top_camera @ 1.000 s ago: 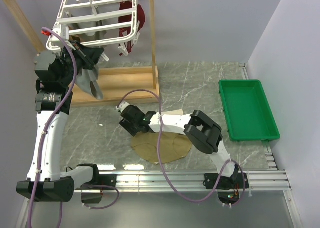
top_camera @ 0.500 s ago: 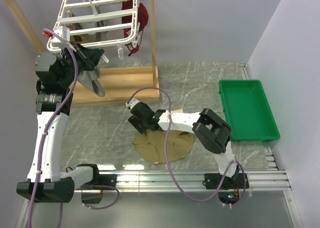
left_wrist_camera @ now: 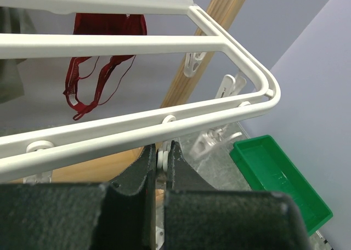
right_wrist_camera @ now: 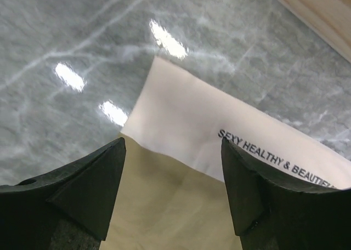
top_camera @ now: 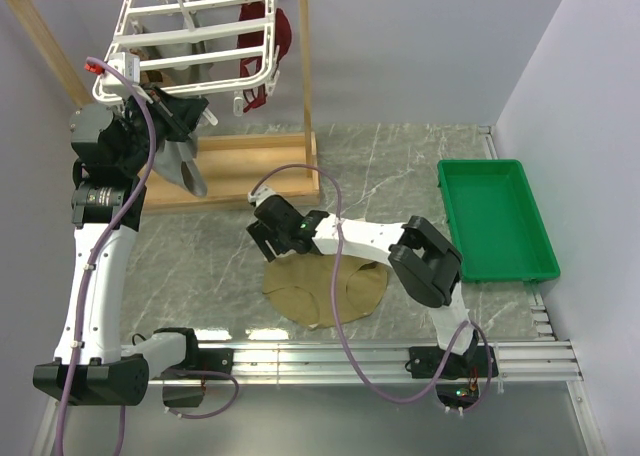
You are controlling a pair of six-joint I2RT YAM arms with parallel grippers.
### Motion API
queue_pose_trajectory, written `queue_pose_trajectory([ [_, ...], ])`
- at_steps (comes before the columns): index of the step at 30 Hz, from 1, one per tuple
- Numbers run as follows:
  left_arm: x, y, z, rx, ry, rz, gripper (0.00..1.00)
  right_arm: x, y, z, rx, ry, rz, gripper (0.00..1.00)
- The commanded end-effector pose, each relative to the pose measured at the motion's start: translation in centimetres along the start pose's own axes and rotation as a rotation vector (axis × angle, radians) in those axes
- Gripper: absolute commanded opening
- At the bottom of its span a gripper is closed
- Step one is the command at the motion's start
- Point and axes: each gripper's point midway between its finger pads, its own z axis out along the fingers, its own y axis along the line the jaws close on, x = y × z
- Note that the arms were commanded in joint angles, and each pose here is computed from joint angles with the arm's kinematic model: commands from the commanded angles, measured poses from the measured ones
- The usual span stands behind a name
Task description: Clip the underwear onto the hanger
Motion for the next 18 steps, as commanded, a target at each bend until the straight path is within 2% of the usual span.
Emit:
queue_pose_trajectory([
  [1, -0.3, -0.7, -0.6, 0.025, -0.009, 0.005, 0.0, -1.8, 0.8, 0.5, -0.011, -0.03, 0.053, 0.77],
  [9, -0.1, -0.6, -0.7, 0.019, -0.006, 0.01, 0.0, -1.3, 1.9, 2.4, -0.011, -0.006, 0.037, 0.77],
  [18, -0.1, -0.7, -0.7, 0.026, -0.004, 0.011, 0.0, 1.0, 0.1, 3.7, 0.073, 0.028, -0.04, 0.79],
])
